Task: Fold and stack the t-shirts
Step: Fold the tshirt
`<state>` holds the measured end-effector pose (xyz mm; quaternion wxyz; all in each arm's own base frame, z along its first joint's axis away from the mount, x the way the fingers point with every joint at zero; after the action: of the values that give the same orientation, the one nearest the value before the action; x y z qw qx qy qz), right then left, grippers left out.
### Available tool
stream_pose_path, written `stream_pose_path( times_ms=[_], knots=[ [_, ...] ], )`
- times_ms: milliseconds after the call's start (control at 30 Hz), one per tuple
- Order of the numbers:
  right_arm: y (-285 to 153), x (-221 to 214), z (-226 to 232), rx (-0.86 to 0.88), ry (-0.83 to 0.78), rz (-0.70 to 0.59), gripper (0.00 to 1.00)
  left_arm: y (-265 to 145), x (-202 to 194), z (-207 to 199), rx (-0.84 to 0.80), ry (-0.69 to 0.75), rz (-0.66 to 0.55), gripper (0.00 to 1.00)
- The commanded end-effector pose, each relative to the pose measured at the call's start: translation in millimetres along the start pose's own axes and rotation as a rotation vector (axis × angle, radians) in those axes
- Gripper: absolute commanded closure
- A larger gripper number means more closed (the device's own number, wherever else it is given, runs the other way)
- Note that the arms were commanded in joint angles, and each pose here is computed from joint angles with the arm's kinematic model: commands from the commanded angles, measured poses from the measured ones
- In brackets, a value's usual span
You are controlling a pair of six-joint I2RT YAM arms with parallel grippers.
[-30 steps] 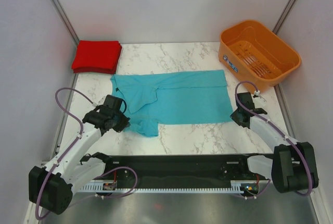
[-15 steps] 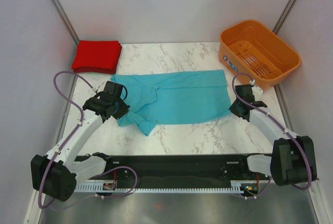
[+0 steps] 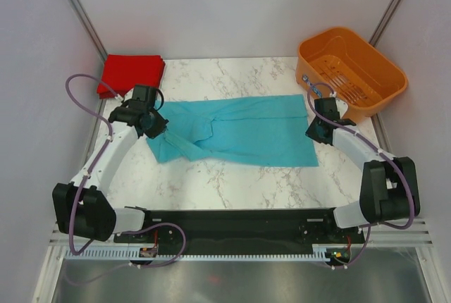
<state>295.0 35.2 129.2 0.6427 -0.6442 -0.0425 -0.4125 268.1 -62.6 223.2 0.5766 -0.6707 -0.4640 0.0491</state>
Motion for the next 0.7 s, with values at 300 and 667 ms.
stream_pose_path(
  times_ms=[300,667],
  knots=[
    [-4,-55,-34,-0.1,0.167,0.093,0.67,3,0,2,-0.005,0.054,0.004,0.98],
    [-12,-55,-45,-0.158,0.184,0.041,0.64,3,-3,2,-0.014,0.044,0.018,0.98]
  ],
)
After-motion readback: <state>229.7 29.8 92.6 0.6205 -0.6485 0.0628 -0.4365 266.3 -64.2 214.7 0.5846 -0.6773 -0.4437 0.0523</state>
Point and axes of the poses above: each gripper's point midway between its finger pads, its own y axis out along the fingers, its own z axis along the line the jaws close on, x = y × z, the point moved 8 cm from there along -y, back along the fingers, and after that the axes turned 2 degrees about -y, right-handed, at the moved point
